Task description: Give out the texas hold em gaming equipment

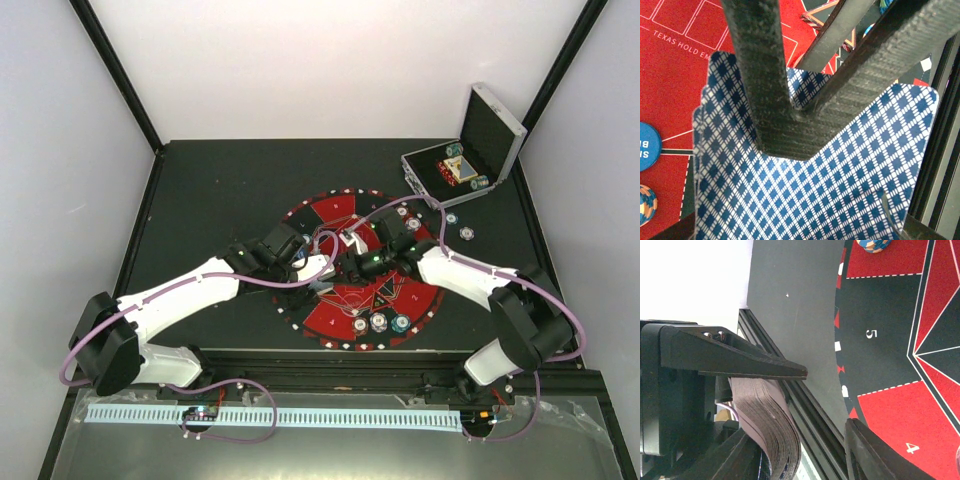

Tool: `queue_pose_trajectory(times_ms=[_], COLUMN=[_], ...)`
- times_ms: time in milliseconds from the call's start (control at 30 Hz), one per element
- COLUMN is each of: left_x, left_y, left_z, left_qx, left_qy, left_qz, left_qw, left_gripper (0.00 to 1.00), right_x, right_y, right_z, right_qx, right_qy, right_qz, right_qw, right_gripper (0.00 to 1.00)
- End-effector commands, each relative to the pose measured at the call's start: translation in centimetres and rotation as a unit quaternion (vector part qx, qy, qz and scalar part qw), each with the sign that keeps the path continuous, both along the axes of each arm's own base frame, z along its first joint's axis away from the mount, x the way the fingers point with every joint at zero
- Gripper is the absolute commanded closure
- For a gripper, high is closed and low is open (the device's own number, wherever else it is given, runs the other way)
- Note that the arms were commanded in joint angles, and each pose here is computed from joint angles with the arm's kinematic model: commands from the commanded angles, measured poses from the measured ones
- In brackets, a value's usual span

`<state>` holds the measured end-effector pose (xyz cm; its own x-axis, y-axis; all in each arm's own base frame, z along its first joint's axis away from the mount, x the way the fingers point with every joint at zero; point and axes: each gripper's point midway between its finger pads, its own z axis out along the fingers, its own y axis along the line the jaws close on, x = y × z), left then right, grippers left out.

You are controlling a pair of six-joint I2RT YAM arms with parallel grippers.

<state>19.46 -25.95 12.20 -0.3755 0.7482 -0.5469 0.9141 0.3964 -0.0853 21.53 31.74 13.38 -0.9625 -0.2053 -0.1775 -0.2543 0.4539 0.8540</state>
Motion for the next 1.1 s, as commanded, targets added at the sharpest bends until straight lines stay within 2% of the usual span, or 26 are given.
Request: queue_pose_trajectory(times_ms=[0,167,433,933,1067], left_x=[0.0,0.0,0.1,0.2,0.3], left_y=[-0.3,-0.3,-0.3,-0.1,0.0], left_z=[1.1,0.7,0.3,0.1,0.1], left_qx=[-0.014,-0.007,0.0,0.007,0.008], left_qy=[-0.012,-0.007,-0.006,-0.008,-0.01], left_qz=[-0.013,-0.013,-0.013,-0.009,-0.007], left_qw=[1.0,1.0,1.0,1.0,1.0], left_gripper=[0.61,0.61,0.61,0.62,0.63], right_x=[1.1,1.2,1.1,0.7,1.1], right_y=[-0.8,-0.8,-0.8,-0.8,-1.2], right_z=[0.1,1.2,2.2,3.7,3.9], right_qx=[-0.016,-0.009,0.002,0.02,0.012], right_qy=[-0.014,-0.026,-0.033,-0.041,-0.051], right_qz=[-0.02,-0.021,-0.023,-0.022,-0.035], right_qw=[1.0,0.999,0.999,0.999,0.998], right_gripper=[0.54,0.56,0.63,0.96,0.99])
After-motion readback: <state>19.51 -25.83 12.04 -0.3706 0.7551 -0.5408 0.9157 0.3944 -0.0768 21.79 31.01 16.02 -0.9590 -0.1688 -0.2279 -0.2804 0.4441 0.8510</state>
